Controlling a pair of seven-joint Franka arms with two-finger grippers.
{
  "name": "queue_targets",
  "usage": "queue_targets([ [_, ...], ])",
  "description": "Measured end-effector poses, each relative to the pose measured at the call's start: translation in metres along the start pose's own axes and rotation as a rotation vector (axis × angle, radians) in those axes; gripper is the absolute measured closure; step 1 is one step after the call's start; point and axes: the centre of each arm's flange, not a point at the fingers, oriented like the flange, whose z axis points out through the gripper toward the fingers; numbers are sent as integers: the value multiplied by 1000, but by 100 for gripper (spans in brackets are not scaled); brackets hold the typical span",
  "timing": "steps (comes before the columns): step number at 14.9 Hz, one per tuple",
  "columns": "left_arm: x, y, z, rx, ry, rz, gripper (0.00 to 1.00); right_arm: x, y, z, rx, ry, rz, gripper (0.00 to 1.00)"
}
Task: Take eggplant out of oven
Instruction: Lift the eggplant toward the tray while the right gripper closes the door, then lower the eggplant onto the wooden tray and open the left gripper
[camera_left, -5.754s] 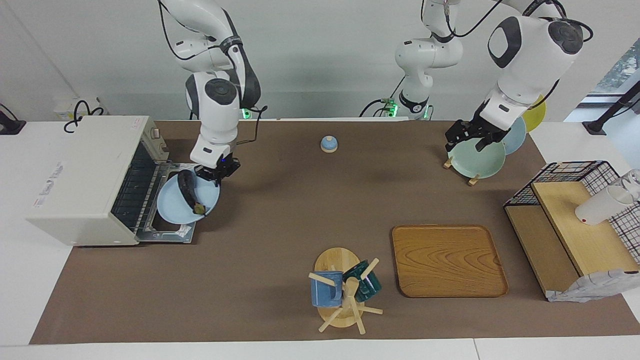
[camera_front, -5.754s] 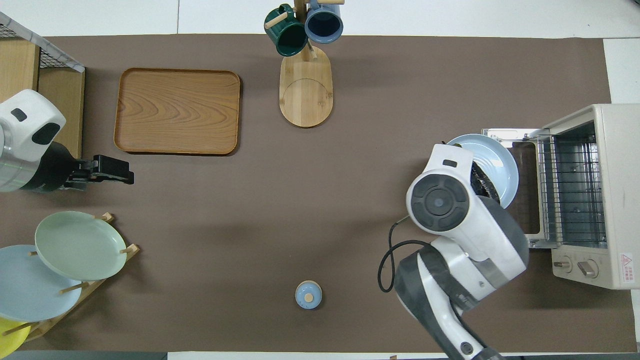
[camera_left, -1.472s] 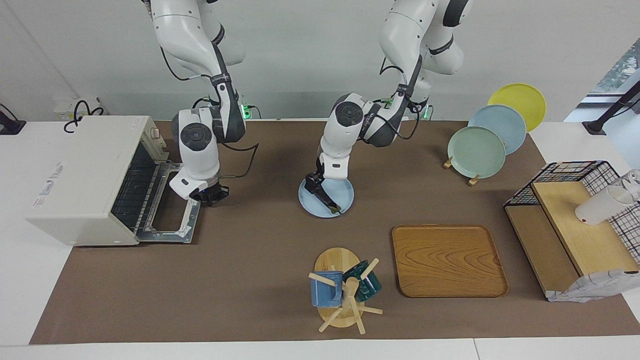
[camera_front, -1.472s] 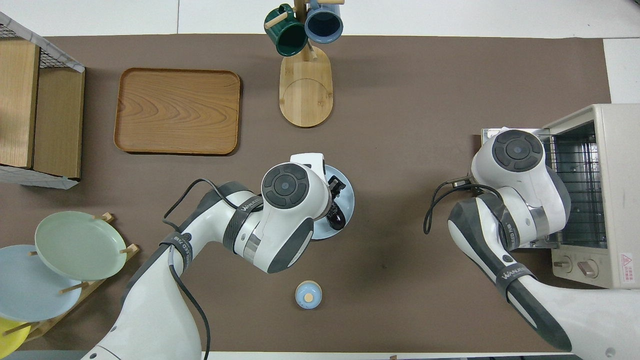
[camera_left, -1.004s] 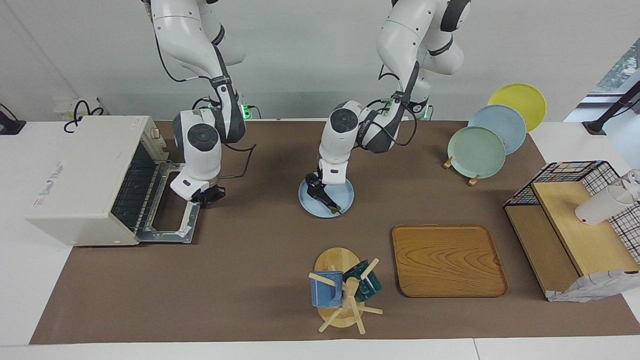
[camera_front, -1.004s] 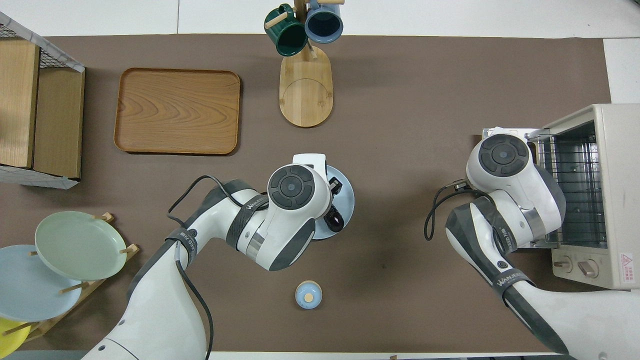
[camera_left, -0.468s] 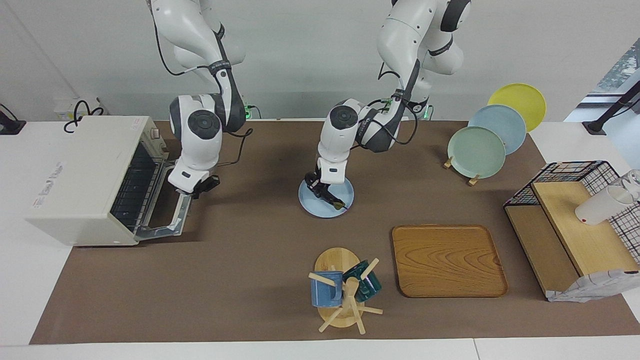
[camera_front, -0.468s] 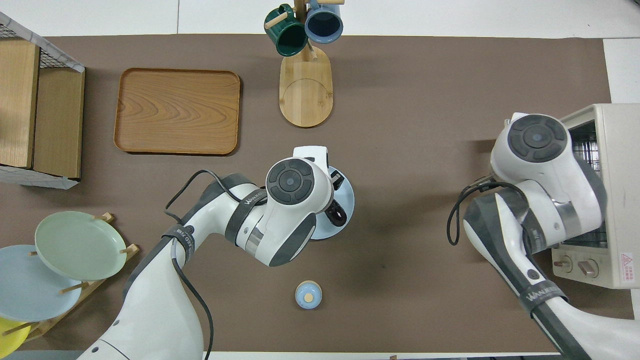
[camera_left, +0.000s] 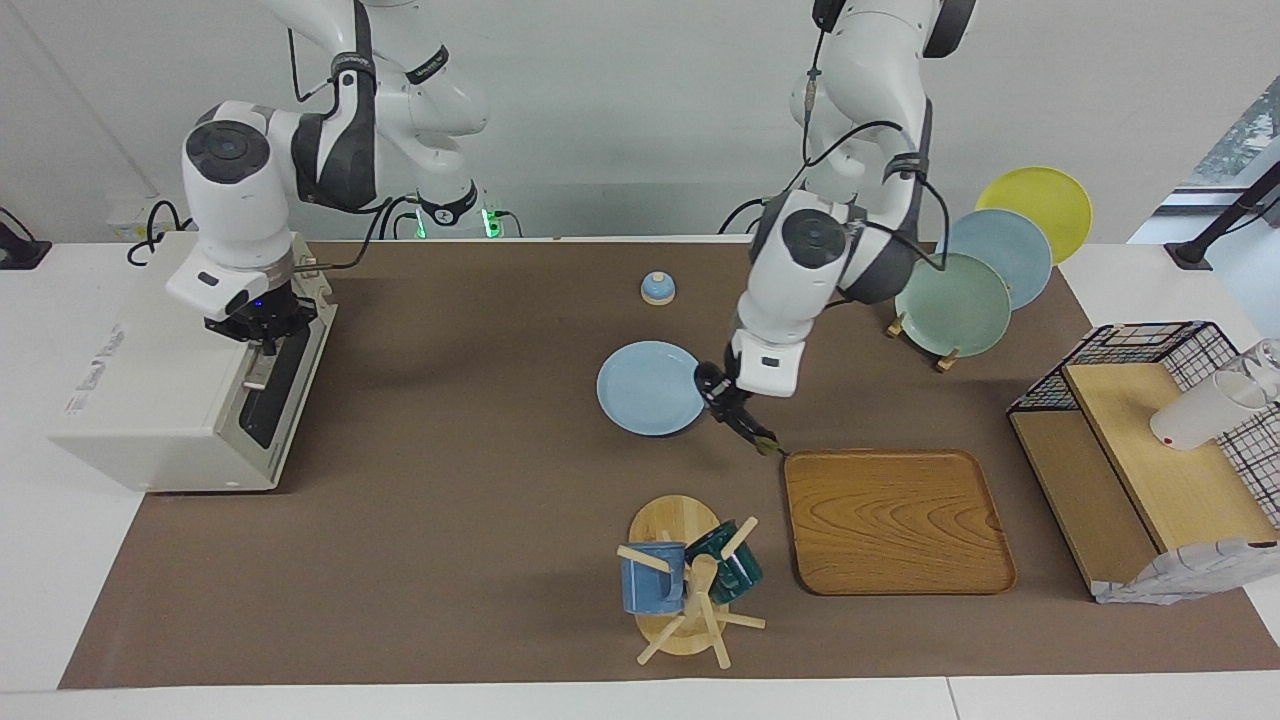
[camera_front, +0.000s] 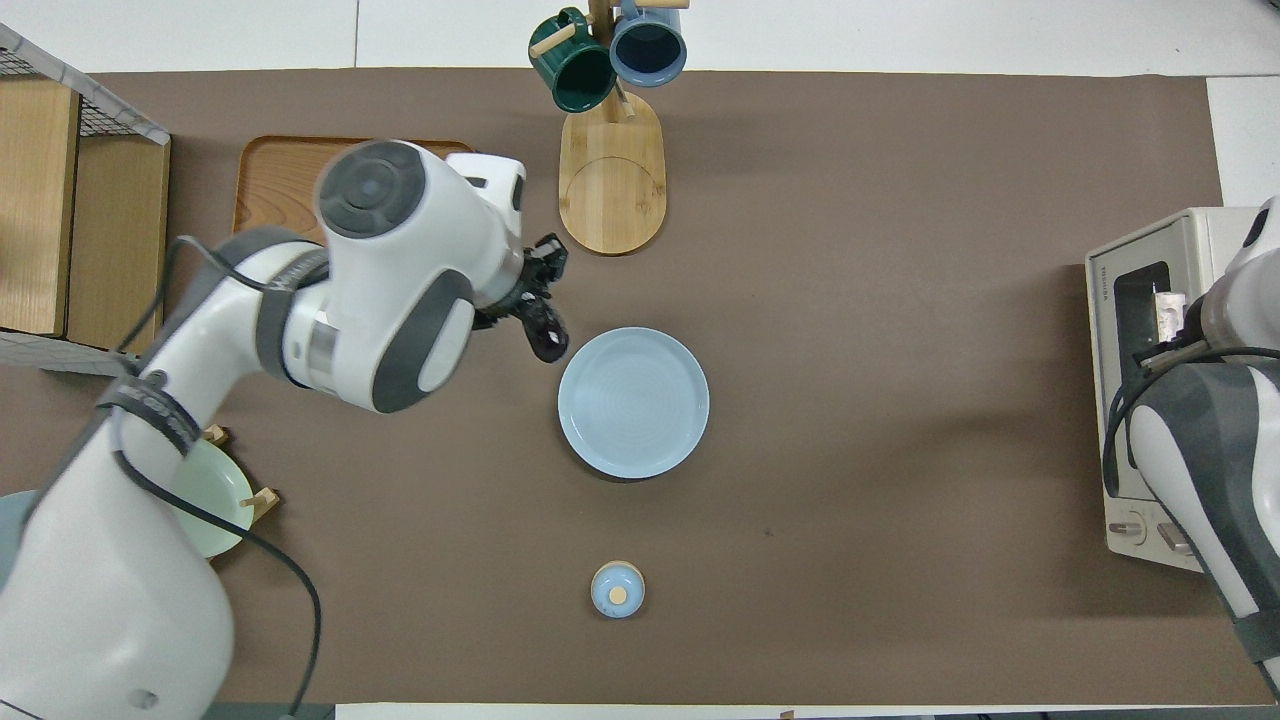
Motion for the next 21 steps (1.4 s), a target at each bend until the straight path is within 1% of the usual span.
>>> queue_targets([
  [2,53,-43,-5,-1,10,75,66,0,0,0,0,-2,-2,99],
  [4,91,-74,-4,1,15,128,66,-1,3,-1,25,0,20,99],
  [5,106,-82,-2,-1,17,156,66,-1,7,-3,50,-2,40,99],
  [7,137,-91,5,-9,28,227,66,-3,13,-10,127,-34,82,99],
  [8,154,-97,10,-12,33,262,66,-2,14,-21,172,-39,100,99],
  [9,169,-102,18,-13,35,293,66,-1,15,-39,219,-31,117,99],
  [11,188,-106,37,-13,42,328,66,3,14,-83,276,2,122,99],
  [13,195,-106,50,-4,60,348,66,5,6,-119,289,12,115,98],
  [14,195,-106,54,0,60,358,66,6,1,-129,289,8,123,97],
  [16,194,-104,57,-1,64,375,66,8,-7,-136,290,0,132,84],
  [17,194,-104,58,-2,68,379,66,10,-9,-136,290,-1,127,83],
  [18,194,-104,59,-2,68,383,66,12,-12,-136,289,0,121,77],
  [21,192,-103,61,-3,70,390,66,17,-19,-142,285,9,105,48],
])
